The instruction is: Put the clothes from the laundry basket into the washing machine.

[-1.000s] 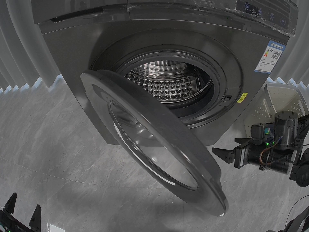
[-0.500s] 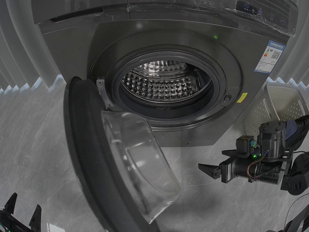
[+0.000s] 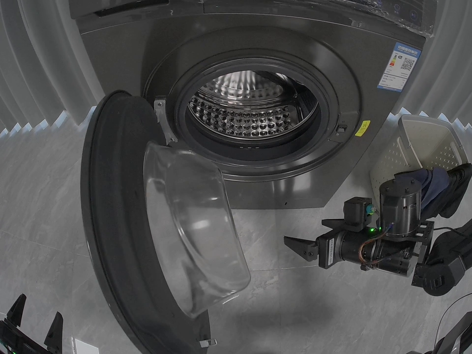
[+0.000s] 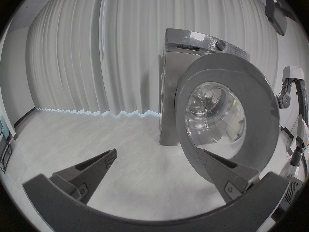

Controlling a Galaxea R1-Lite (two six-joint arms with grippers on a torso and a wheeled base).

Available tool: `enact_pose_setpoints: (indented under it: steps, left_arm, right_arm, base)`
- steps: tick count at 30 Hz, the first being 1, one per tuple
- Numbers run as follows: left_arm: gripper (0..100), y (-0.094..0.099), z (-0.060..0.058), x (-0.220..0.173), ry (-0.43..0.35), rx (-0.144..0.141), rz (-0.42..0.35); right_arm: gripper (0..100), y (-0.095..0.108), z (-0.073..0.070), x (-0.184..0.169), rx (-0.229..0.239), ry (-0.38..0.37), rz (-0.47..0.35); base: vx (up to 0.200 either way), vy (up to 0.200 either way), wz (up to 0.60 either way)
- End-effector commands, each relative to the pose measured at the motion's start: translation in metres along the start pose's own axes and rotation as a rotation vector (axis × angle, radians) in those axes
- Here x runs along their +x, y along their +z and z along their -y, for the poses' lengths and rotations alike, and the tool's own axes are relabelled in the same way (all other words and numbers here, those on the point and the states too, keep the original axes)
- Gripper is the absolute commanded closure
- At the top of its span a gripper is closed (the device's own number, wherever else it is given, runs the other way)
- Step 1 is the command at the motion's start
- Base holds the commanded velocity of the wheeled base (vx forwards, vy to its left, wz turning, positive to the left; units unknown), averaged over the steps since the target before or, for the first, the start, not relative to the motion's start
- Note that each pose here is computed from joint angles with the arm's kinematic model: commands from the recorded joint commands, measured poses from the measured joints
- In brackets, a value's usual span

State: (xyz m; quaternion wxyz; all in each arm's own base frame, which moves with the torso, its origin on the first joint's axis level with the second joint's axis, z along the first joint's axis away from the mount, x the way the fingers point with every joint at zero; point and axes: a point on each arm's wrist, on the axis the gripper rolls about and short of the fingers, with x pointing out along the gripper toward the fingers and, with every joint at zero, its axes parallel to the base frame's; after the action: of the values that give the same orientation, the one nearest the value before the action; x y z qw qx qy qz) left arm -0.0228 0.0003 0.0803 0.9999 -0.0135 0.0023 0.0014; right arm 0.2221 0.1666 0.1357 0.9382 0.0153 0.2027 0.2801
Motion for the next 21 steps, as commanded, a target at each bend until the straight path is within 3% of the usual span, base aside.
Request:
enact_pose_setpoints:
  steps: [1, 4, 14, 21]
  left_arm:
    - [0, -0.005, 0.000, 0.000, 0.000, -0.001, 0.000]
    - [0, -0.005, 0.000, 0.000, 0.000, -0.001, 0.000]
    - [0, -0.005, 0.000, 0.000, 0.000, -0.002, 0.000]
    - [0, -0.005, 0.000, 0.000, 0.000, -0.002, 0.000]
  right_arm:
    - [0, -0.003, -0.004, 0.023, -0.004, -0.005, -0.004]
    - [0, -0.004, -0.008, 0.031, -0.004, 0.001, 0.001]
    - [0, -0.006, -0.032, 0.048, -0.013, 0.063, -0.006]
    - [0, -0.005, -0.063, 0.053, -0.016, 0.161, 0.061]
  base:
    - [-0.200, 0.000, 0.00]
    - [-0.200, 0.000, 0.00]
    - [0.000, 0.000, 0.00]
    - [0.000, 0.000, 0.00]
